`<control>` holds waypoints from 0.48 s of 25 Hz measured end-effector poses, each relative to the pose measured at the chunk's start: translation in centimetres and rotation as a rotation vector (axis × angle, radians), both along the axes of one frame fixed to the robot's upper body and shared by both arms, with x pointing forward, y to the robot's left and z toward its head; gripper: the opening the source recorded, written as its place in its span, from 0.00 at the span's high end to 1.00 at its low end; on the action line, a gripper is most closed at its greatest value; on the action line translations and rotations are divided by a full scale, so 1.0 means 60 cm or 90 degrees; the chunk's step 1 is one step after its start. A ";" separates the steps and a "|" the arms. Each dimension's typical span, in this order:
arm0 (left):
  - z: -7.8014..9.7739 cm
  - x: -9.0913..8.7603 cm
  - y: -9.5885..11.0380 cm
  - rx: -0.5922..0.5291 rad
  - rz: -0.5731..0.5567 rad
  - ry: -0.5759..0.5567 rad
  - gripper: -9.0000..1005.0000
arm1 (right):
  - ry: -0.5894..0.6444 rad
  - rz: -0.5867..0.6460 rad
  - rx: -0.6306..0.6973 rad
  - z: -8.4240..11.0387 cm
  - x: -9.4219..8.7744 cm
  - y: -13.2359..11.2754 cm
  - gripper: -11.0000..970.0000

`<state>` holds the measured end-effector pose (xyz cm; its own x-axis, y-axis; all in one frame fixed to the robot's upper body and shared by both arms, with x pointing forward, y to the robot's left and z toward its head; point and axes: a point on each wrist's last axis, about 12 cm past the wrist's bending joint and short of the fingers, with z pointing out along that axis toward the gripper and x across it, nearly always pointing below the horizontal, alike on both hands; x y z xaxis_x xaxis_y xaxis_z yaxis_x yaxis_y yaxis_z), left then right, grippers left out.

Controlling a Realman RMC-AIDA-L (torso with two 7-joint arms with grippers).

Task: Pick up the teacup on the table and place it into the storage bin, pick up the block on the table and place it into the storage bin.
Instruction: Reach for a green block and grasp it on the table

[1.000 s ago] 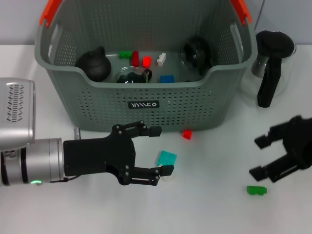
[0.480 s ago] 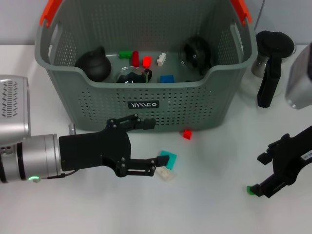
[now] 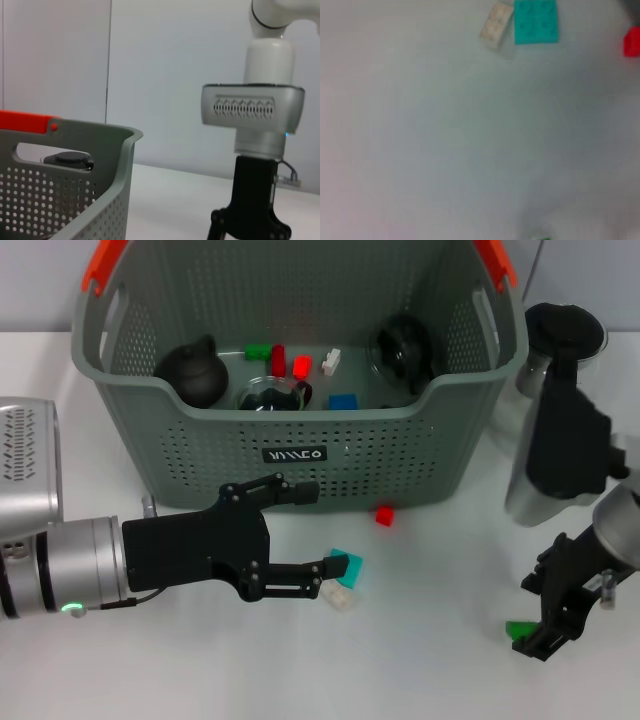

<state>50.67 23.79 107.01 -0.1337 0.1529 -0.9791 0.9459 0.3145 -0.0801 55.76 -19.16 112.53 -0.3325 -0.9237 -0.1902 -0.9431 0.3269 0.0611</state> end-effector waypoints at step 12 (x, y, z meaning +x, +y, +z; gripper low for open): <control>0.000 0.002 0.004 -0.004 0.008 -0.006 0.11 | -0.020 0.017 -0.066 -0.024 -0.012 0.028 0.21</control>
